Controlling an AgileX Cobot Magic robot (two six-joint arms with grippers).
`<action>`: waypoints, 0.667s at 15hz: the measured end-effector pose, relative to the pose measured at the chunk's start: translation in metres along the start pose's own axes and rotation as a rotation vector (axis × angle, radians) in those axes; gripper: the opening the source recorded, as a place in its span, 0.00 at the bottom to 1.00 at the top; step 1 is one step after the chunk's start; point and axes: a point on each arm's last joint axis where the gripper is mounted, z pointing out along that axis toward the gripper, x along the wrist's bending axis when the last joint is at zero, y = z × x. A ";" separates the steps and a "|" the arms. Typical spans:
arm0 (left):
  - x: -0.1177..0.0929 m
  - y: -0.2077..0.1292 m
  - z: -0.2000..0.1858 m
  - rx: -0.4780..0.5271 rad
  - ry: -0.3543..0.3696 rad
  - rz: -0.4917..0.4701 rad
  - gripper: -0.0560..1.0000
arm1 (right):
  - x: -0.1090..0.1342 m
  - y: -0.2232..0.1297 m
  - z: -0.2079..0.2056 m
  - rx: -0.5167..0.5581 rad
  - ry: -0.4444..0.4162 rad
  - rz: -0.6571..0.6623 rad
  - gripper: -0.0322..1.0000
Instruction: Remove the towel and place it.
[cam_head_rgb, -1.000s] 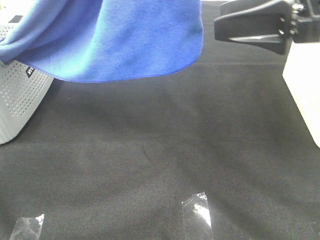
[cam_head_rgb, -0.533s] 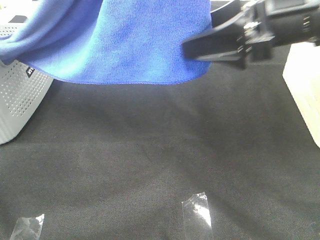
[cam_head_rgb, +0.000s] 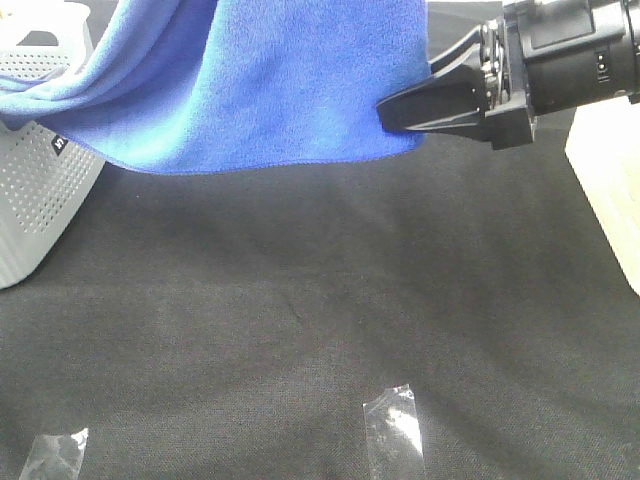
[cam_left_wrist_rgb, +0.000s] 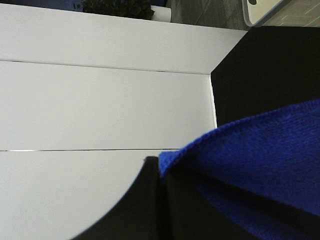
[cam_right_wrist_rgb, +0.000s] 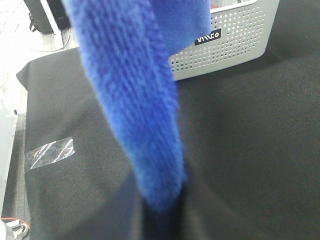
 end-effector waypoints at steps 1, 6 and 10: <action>0.000 0.000 0.000 0.001 -0.001 -0.016 0.05 | 0.000 0.000 0.000 0.002 0.001 0.008 0.05; -0.004 -0.012 0.001 0.067 -0.055 -0.152 0.05 | -0.001 0.010 -0.004 0.022 0.016 0.161 0.03; -0.008 -0.034 0.009 0.150 -0.065 -0.346 0.05 | -0.016 0.035 -0.018 0.112 -0.105 0.344 0.04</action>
